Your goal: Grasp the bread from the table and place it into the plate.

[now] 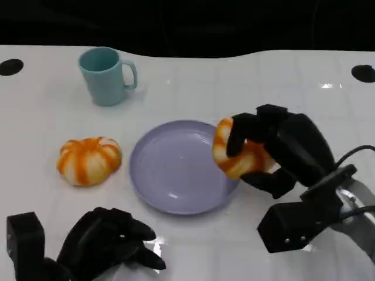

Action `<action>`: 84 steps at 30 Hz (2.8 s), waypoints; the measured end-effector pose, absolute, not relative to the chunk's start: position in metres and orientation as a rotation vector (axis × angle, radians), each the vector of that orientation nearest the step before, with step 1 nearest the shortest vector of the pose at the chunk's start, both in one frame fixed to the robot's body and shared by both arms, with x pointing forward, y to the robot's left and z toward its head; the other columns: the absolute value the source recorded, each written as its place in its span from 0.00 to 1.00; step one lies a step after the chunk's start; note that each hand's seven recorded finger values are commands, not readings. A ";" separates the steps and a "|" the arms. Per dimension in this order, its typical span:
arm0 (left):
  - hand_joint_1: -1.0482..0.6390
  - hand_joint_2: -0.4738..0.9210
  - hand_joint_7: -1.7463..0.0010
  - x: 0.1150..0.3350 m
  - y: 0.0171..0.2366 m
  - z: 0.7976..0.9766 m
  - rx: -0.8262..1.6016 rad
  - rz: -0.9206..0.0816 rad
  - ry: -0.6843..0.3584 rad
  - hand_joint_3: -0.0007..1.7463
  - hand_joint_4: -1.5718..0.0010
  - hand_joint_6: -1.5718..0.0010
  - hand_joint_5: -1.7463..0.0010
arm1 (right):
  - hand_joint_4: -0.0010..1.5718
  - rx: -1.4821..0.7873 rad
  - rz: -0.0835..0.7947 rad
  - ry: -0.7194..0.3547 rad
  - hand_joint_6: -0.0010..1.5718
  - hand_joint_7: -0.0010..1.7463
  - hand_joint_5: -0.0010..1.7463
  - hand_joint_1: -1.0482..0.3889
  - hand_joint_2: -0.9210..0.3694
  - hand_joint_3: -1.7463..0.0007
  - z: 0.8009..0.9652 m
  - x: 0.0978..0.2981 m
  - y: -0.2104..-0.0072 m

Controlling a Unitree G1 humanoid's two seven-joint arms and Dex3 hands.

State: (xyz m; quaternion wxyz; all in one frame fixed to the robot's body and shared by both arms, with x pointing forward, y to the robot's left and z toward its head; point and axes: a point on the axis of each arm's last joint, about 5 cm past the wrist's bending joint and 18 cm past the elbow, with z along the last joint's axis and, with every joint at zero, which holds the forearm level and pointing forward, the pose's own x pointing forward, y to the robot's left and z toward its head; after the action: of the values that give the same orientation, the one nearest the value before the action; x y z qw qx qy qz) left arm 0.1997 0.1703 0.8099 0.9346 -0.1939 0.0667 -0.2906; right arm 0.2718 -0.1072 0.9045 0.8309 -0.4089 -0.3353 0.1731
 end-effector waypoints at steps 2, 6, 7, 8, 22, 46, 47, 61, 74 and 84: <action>0.00 0.84 0.98 0.199 0.171 0.810 -0.393 -0.595 0.136 0.01 0.00 0.00 0.87 | 0.63 -0.859 0.398 -0.708 0.52 0.92 1.00 0.65 0.53 0.14 0.904 0.271 -0.102; 0.00 0.84 0.98 0.199 0.170 0.810 -0.387 -0.597 0.132 0.01 0.00 0.00 0.87 | 0.62 -0.857 0.446 -0.708 0.52 0.92 1.00 0.65 0.54 0.15 0.908 0.276 -0.091; 0.00 0.84 0.98 0.199 0.170 0.810 -0.385 -0.599 0.131 0.00 0.00 0.00 0.87 | 0.61 -0.855 0.453 -0.713 0.52 0.92 1.00 0.65 0.53 0.16 0.910 0.277 -0.088; 0.00 0.84 0.99 0.199 0.170 0.810 -0.385 -0.599 0.131 0.00 0.00 0.00 0.87 | 0.61 -0.854 0.459 -0.719 0.52 0.93 1.00 0.64 0.53 0.16 0.912 0.279 -0.086; 0.00 0.85 0.99 0.199 0.170 0.810 -0.382 -0.602 0.130 0.00 0.00 0.00 0.88 | 0.43 -0.855 0.565 -0.637 0.48 0.19 0.60 0.53 0.09 0.80 0.900 0.281 -0.070; 0.00 0.83 0.96 0.200 0.170 0.810 -0.382 -0.597 0.128 0.00 0.00 0.00 0.85 | 0.02 -1.007 0.713 -0.627 0.12 0.00 0.35 0.11 0.00 0.73 0.917 0.276 -0.073; 0.00 0.83 0.97 0.199 0.170 0.809 -0.387 -0.595 0.129 0.00 0.00 0.01 0.85 | 0.04 -1.011 0.713 -0.626 0.14 0.01 0.37 0.12 0.00 0.73 0.916 0.275 -0.076; 0.00 0.83 0.98 0.200 0.170 0.809 -0.398 -0.600 0.129 0.00 0.00 0.00 0.86 | 0.32 -0.746 0.579 -0.647 0.41 0.13 0.59 0.29 0.00 0.84 0.908 0.250 -0.113; 0.00 0.84 0.98 0.200 0.168 0.809 -0.385 -0.602 0.129 0.00 0.00 0.00 0.86 | 0.40 -0.264 0.465 -0.441 0.39 0.81 1.00 0.35 0.00 0.83 0.884 0.209 -0.150; 0.00 0.84 0.98 0.200 0.168 0.809 -0.389 -0.602 0.135 0.00 0.00 0.00 0.87 | 0.43 -0.006 0.405 -0.208 0.39 0.91 1.00 0.35 0.00 0.87 0.879 0.178 -0.166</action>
State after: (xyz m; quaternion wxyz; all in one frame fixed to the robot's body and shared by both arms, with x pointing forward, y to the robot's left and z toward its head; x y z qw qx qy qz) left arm 0.2003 0.1681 0.8091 0.9343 -0.1902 0.0662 -0.2943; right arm 0.1782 -0.1661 0.8787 0.9742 -0.0028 -0.1030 0.2007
